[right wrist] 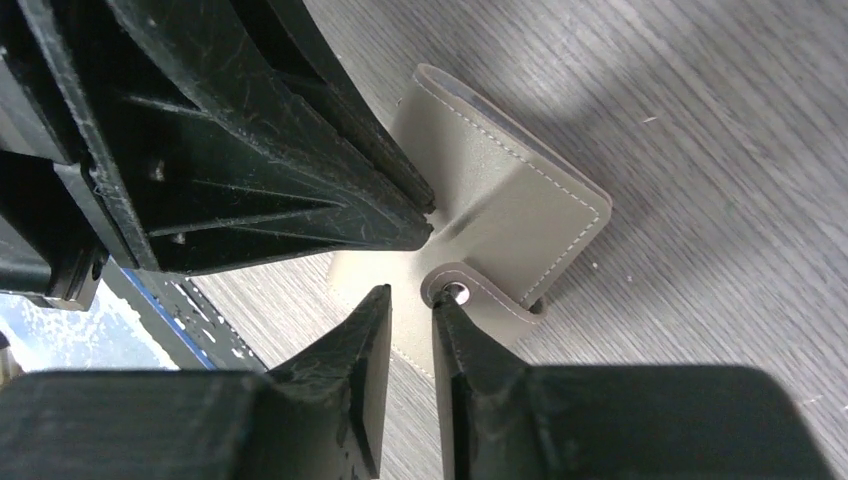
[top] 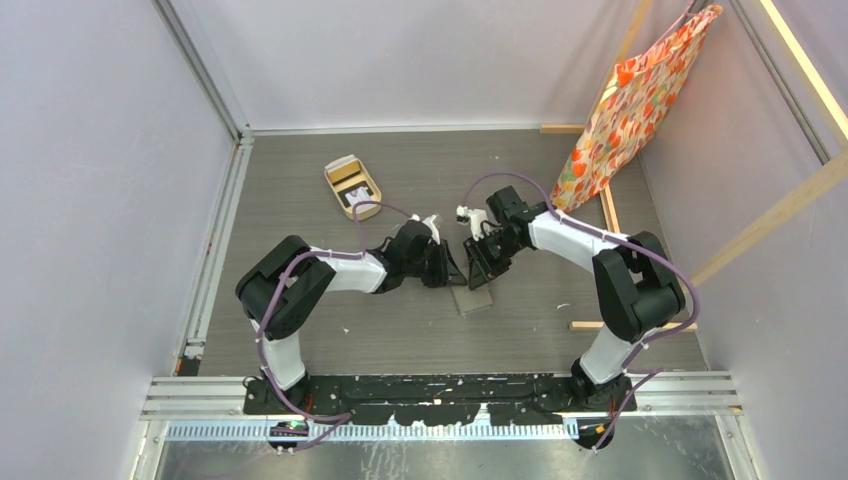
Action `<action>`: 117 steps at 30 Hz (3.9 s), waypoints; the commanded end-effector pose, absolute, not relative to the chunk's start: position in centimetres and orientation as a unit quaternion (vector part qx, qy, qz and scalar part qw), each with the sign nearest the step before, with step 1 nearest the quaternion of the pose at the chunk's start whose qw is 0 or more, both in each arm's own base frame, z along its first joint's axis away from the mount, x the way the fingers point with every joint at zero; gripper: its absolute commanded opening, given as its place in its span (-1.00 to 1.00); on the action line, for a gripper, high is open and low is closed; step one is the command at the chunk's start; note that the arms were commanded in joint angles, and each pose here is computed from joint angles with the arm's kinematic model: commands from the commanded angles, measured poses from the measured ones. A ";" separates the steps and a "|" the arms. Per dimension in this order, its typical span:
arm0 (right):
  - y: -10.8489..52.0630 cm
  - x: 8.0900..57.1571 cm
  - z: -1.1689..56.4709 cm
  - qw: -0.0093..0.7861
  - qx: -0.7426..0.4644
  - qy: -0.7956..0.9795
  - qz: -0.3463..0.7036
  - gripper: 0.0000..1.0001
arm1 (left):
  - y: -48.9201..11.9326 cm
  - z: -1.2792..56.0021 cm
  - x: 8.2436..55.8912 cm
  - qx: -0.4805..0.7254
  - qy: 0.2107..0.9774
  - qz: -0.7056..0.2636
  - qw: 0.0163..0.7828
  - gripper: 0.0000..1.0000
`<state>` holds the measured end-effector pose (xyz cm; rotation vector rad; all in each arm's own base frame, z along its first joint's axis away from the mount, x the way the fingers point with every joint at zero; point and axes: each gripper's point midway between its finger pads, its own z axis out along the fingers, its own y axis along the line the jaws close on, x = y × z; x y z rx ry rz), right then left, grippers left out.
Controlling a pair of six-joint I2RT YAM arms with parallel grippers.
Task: Put the credit cards into the card holder
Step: Close the card holder at the center of the board.
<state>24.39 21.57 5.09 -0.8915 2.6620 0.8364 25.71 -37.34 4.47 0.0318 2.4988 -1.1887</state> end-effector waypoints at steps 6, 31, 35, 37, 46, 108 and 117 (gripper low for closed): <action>22.3 25.2 8.1 0.125 -0.303 0.888 0.322 -0.34 | -36.8 3.6 25.4 0.025 0.887 -0.417 0.195 -0.74; 20.4 27.2 8.3 0.190 -0.333 0.901 0.203 -0.36 | -36.9 3.6 25.6 0.024 0.885 -0.420 0.201 -0.74; 20.2 27.2 7.6 0.186 -0.336 0.905 0.181 -0.36 | -36.9 3.7 25.6 0.023 0.885 -0.419 0.201 -0.74; 20.1 27.1 7.4 0.183 -0.335 0.908 0.174 -0.35 | -36.9 3.7 25.7 0.023 0.885 -0.419 0.202 -0.74; 20.1 26.8 6.1 0.162 -0.335 0.915 0.157 -0.31 | -36.8 3.6 25.6 0.022 0.885 -0.418 0.203 -0.75; 18.9 26.7 9.5 0.165 -0.333 0.895 0.247 -0.98 | -34.9 11.3 25.1 0.069 0.847 -0.439 0.291 -0.45; 17.9 26.6 11.8 0.202 -0.352 0.879 0.250 -0.81 | -32.6 13.1 27.0 0.132 0.830 -0.418 0.344 -0.04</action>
